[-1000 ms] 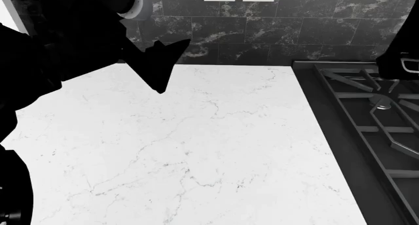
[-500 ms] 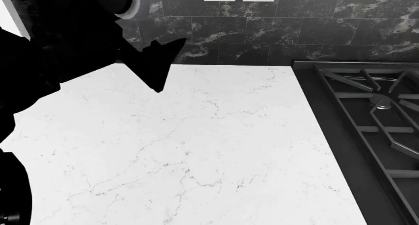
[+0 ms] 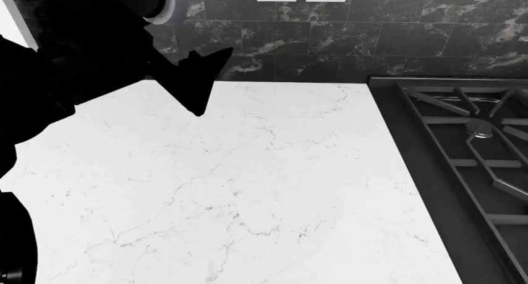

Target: Pick the lemon, brussel sprout from the counter and place them in the cabinet. Then close the cabinet.

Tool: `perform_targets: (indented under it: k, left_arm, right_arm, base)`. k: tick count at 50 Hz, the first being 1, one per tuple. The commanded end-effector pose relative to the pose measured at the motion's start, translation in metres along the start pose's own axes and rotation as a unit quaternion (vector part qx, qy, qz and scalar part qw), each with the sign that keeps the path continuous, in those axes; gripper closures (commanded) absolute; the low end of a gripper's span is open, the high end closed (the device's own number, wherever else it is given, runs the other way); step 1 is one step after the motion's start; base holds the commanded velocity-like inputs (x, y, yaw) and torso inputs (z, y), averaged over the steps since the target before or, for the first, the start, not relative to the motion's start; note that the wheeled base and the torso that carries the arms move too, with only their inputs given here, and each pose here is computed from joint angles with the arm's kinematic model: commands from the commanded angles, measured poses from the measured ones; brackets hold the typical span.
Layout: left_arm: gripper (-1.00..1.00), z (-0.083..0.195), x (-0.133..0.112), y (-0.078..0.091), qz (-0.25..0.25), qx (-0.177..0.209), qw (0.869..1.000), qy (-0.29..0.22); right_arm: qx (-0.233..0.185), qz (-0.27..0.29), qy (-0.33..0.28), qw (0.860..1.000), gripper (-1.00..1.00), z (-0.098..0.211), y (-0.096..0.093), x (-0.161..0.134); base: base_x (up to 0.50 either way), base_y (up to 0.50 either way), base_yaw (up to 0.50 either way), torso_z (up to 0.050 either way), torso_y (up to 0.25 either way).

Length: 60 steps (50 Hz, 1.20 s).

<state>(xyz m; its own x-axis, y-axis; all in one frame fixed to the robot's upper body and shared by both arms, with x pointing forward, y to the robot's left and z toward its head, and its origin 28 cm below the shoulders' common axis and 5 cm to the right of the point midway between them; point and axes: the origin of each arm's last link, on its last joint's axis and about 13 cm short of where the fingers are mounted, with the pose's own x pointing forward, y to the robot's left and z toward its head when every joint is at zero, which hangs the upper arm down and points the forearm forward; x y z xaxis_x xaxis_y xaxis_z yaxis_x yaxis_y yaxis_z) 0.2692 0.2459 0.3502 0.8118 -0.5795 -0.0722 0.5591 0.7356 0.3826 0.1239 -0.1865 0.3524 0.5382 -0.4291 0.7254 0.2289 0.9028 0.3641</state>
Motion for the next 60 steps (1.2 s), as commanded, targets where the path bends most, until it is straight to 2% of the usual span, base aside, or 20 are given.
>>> perform_targets:
  k: [1,16,20,49,60]
  left_arm:
    - [-1.00,-0.001,0.000,-0.001,-0.001,0.000,1.000,0.001]
    - [-1.00,-0.003,0.000,-0.002,-0.001,0.000,1.000,0.002]
    - [-1.00,-0.004,0.001,-0.001,-0.001,0.000,1.000,0.003]
    - [-1.00,-0.007,0.000,-0.001,-0.001,-0.001,1.000,0.004]
    - [-1.00,-0.006,0.000,-0.001,-0.003,0.000,1.000,0.004]
  right_arm:
    - [0.044,-0.050,-0.029,0.997,-1.00,0.010,-0.003,0.009]
    - [0.144,-0.074,-0.061,0.985,-1.00,0.024,-0.006,0.019]
    - [0.156,-0.074,-0.062,0.983,-1.00,0.027,-0.007,0.021]
    - [0.131,-0.054,-0.098,0.985,-1.00,0.060,0.015,0.054]
    - [0.131,-0.024,-0.103,0.986,-1.00,0.069,0.035,0.066]
  base:
    - [0.00,0.00,0.00,0.000,0.000]
    - [0.00,0.00,0.00,0.000,0.000]
    - [0.00,0.00,0.00,0.000,0.000]
    - [0.00,0.00,0.00,0.000,0.000]
    - [0.00,0.00,0.00,0.003,0.000]
